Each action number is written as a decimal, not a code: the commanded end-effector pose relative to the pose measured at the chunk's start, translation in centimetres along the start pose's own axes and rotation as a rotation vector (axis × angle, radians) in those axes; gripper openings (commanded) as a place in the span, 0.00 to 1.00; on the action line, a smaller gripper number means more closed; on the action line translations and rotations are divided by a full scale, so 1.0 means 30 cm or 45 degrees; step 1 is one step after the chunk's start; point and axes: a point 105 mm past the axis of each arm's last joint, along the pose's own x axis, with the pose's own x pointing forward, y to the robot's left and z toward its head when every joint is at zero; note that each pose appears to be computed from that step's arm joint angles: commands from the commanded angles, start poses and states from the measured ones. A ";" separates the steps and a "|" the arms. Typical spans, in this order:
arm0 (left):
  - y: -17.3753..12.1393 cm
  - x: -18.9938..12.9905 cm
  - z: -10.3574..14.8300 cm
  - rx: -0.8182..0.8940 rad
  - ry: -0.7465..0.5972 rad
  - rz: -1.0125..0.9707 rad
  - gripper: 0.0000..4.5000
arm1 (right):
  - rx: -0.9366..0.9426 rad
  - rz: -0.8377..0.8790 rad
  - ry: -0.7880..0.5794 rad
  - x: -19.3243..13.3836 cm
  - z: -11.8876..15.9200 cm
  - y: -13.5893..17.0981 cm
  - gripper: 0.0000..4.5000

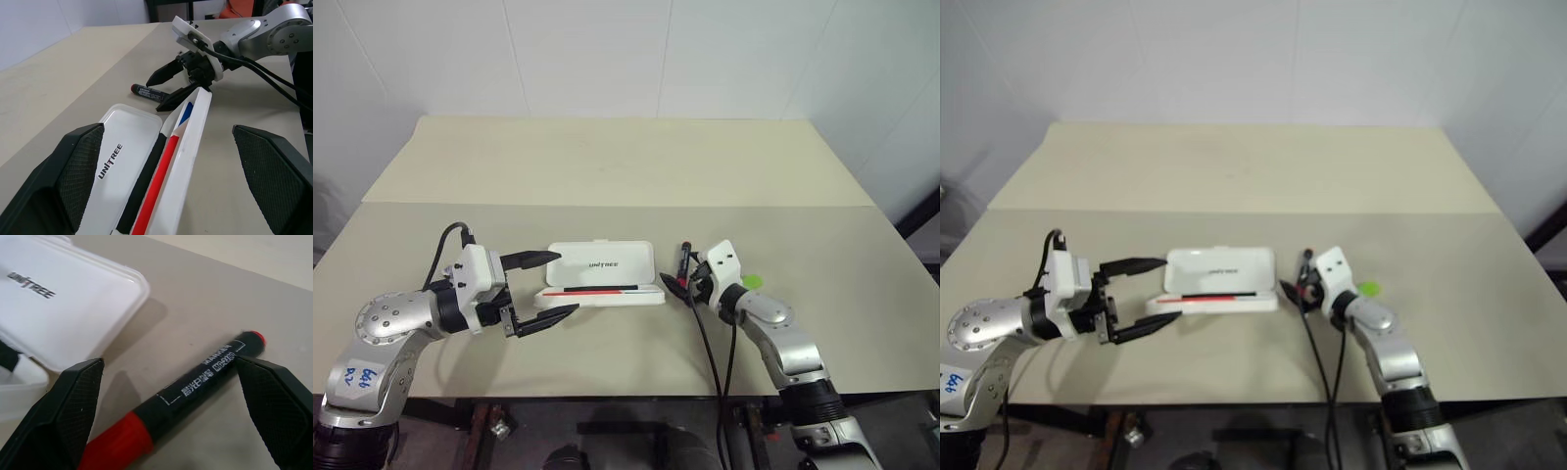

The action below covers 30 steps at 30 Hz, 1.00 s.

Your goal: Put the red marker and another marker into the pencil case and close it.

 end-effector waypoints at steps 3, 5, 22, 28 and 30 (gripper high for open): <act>0.007 -0.014 0.033 0.067 -0.016 0.023 0.99 | 0.060 -0.139 0.131 -0.036 -0.080 -0.049 1.00; 0.008 -0.015 0.033 0.068 -0.016 0.025 0.99 | 0.074 -0.175 0.149 -0.043 -0.087 -0.061 1.00; 0.015 -0.017 0.035 0.078 -0.016 0.025 1.00 | 0.062 -0.133 0.229 -0.022 -0.094 -0.043 0.33; 0.017 -0.020 0.035 0.082 -0.015 0.032 1.00 | 0.034 -0.122 0.208 -0.010 -0.075 -0.055 0.13; 0.016 -0.021 0.035 0.081 -0.017 0.033 1.00 | 0.030 -0.120 0.207 -0.003 -0.071 -0.057 0.13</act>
